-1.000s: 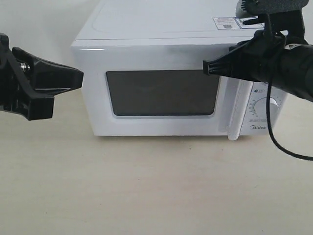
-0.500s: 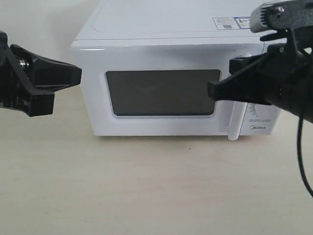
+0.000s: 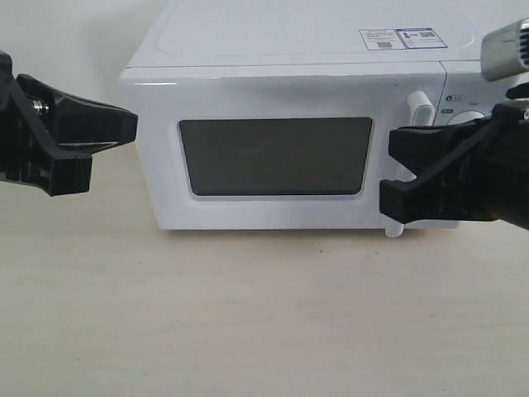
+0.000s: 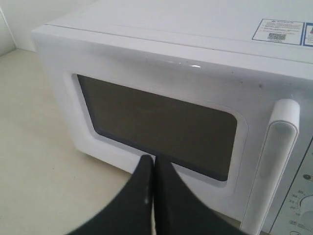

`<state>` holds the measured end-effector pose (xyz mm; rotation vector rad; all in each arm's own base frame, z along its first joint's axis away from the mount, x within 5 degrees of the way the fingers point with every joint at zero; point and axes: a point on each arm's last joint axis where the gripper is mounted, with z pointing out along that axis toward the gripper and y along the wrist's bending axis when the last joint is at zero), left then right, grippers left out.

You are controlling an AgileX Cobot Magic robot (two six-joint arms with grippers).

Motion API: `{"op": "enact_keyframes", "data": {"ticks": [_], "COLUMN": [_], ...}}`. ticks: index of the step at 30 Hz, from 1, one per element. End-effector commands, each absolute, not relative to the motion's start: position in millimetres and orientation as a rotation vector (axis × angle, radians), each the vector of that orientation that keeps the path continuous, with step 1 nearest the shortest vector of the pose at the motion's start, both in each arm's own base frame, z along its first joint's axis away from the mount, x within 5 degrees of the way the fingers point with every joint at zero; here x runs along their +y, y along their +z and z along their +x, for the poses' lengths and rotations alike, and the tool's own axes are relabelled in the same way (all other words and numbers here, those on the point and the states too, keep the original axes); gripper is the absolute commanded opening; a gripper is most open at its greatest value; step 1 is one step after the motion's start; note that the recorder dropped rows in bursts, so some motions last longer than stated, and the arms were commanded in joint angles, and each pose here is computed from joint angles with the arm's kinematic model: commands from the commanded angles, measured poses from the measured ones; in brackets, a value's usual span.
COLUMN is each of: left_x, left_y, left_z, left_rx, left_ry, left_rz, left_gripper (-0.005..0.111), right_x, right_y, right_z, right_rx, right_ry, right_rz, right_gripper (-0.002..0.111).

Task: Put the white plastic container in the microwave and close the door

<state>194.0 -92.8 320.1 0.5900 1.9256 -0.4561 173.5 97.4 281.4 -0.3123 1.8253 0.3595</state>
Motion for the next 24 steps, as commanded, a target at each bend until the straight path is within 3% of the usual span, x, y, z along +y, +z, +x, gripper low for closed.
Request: {"op": "enact_keyframes", "data": {"ticks": [1,9,17,24], "left_x": [-94,-94,-94,-94], "left_y": [319,319,319,319], "left_z": [193,193,193,193], "left_rx": [1.928,1.928,1.928,1.928], "left_ry": [-0.465,-0.465,-0.465,-0.465], "left_rz": [0.587,0.587,0.587,0.587], "left_gripper": [0.004,0.004,0.004,0.004], "right_x": [97,90,42,18], "right_y": [281,292,312,303], "right_z": [172,166,140,105], "right_rx": [1.82,1.769,1.701,1.616], "right_ry": [0.352,0.359,0.315,0.213], "right_rz": [-0.326,-0.296,-0.149,-0.058], "right_gripper": [0.0,0.0,0.0,0.0]}}
